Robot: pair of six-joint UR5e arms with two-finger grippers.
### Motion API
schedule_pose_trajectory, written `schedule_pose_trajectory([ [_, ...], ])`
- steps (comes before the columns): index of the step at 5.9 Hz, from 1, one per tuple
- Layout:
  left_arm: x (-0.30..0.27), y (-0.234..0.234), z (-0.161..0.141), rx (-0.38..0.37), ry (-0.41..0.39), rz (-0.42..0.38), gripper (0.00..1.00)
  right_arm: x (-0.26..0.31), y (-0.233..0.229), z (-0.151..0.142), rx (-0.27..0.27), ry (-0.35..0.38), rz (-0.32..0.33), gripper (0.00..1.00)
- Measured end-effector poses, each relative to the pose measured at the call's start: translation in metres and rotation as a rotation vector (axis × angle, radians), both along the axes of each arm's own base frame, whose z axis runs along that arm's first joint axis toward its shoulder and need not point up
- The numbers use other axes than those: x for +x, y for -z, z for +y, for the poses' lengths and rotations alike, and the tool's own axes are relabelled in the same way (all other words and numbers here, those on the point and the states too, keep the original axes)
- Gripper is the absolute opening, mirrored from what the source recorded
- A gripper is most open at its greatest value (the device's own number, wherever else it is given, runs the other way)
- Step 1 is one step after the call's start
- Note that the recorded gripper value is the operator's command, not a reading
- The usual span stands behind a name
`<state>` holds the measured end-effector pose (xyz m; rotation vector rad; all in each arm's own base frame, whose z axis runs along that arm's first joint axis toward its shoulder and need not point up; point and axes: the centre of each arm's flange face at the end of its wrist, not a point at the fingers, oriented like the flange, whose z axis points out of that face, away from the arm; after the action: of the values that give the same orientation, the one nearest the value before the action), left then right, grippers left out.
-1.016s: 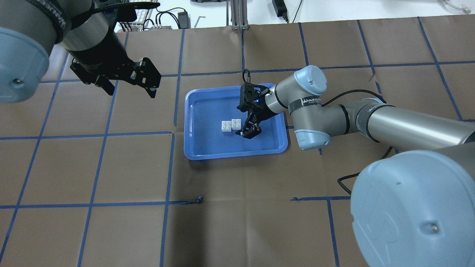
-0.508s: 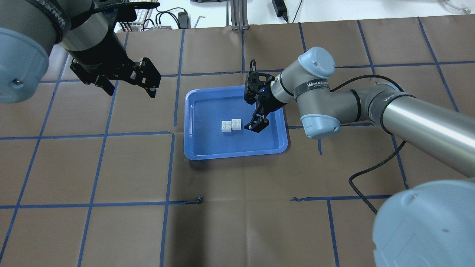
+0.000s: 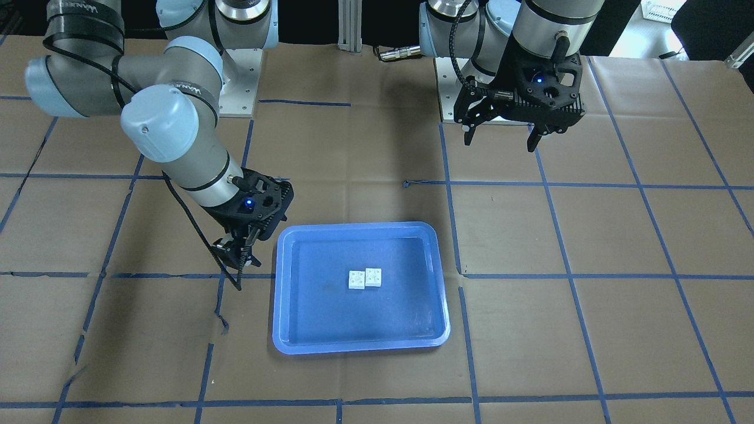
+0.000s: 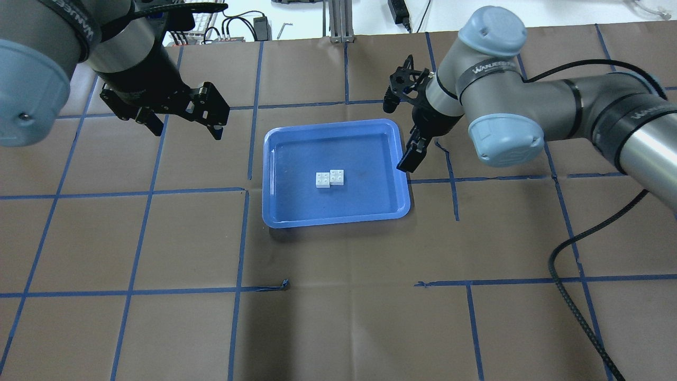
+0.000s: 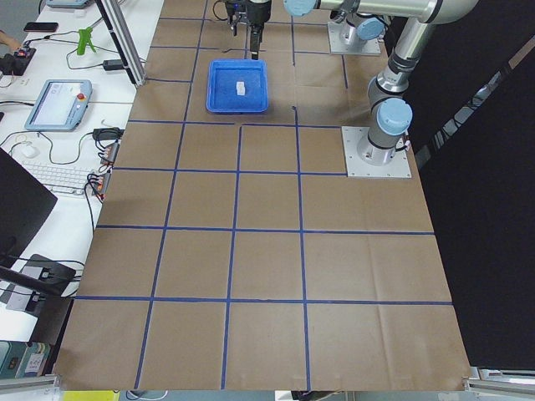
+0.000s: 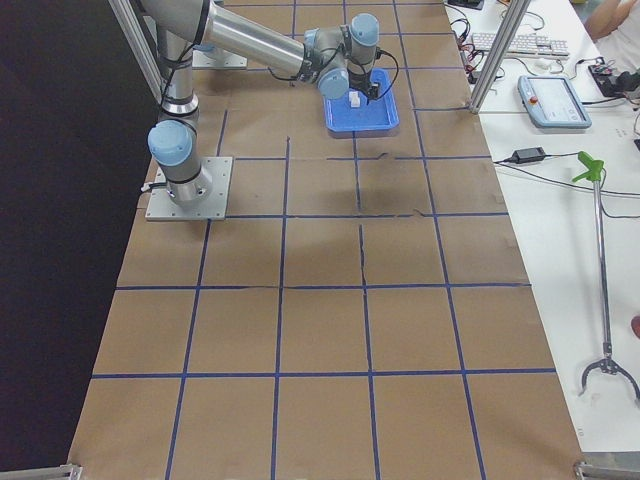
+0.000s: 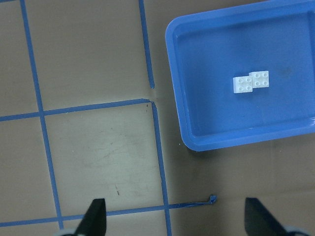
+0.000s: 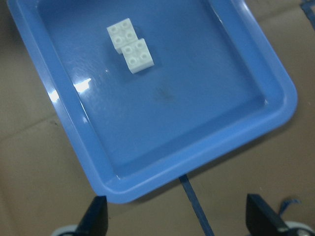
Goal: Assemble white blocks and place on blue tray
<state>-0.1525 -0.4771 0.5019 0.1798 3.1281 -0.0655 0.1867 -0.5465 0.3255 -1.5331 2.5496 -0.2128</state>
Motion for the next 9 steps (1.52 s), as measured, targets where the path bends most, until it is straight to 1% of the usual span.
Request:
schedule_pose_trajectory([
  [1,0.0,0.0,0.0,0.0,0.0,-0.001,0.99,-0.022,-0.029,-0.003,0.01,0.135,0.049,1.0],
  [2,0.0,0.0,0.0,0.0,-0.001,-0.002,0.99,-0.034,-0.058,-0.004,0.046,0.294,0.083,1.0],
  [3,0.0,0.0,0.0,0.0,-0.001,-0.002,0.99,-0.043,-0.086,-0.003,0.095,0.457,0.117,1.0],
  [4,0.0,0.0,0.0,0.0,-0.001,-0.002,0.99,-0.054,-0.115,-0.004,0.117,0.584,0.162,1.0],
  [5,0.0,-0.001,0.0,-0.001,-0.001,-0.002,0.99,-0.061,-0.145,-0.003,0.117,0.686,0.201,1.0],
  [6,0.0,-0.001,0.0,-0.002,-0.001,-0.003,0.99,-0.064,-0.174,0.004,0.119,0.777,0.222,1.0],
  [7,0.0,-0.001,0.001,-0.002,-0.001,-0.003,0.99,-0.063,-0.197,0.019,0.136,0.854,0.228,1.0],
  [8,0.0,-0.001,0.001,-0.002,-0.001,-0.003,0.99,-0.061,-0.208,0.033,0.163,0.939,0.226,1.0],
  [9,0.0,-0.001,0.001,-0.002,-0.001,-0.003,0.99,-0.059,-0.21,0.04,0.183,0.998,0.223,1.0],
])
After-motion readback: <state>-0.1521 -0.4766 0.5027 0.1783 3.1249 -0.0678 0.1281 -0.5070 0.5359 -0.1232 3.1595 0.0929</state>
